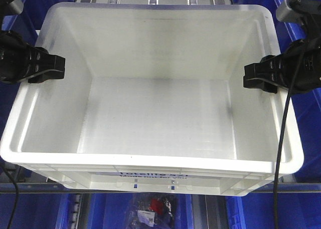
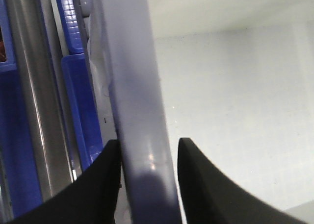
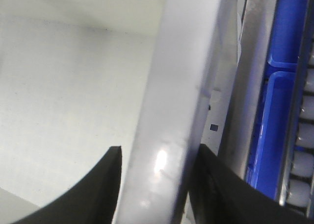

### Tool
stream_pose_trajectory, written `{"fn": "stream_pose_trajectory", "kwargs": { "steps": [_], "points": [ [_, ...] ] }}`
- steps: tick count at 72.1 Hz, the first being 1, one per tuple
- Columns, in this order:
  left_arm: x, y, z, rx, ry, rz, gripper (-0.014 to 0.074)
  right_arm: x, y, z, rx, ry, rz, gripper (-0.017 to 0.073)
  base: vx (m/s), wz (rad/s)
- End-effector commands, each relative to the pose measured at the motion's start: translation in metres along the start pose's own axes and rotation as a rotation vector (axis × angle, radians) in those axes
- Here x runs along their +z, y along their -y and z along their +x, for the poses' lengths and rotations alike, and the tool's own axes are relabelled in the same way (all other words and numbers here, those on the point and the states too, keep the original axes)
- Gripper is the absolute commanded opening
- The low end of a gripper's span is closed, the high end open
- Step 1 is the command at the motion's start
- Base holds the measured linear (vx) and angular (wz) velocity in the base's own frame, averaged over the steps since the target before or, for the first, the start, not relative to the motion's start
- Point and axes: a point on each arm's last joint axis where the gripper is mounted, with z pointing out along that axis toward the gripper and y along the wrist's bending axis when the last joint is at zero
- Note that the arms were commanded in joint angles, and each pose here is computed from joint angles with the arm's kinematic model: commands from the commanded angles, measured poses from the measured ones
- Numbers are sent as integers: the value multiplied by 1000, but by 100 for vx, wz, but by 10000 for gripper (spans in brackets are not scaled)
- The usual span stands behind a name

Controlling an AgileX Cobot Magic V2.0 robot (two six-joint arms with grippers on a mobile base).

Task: Move bin from left to right shelf
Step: 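Lift the white crate with both grippers and pull it off the shelf, then hold the crate with both grippers while the base turns away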

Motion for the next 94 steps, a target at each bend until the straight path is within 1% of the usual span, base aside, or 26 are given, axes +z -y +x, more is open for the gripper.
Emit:
{"fn": "stream_pose_trajectory", "kwargs": {
  "steps": [1, 35, 73, 94],
  "points": [
    [-23, 11, -13, 33, 150, 42, 3, -19, -3, -16, -38, 166, 6, -5, -10, -11],
    [-23, 11, -13, 33, 150, 42, 3, -19, -4, -16, -38, 156, 5, -5, -13, -5],
    [-23, 11, -13, 33, 150, 42, 3, -19, -4, -16, -38, 156, 5, -5, -15, 13],
    [-23, 11, -13, 33, 150, 42, 3, -19, -4, -16, -38, 156, 5, -5, -15, 0]
  ]
}}
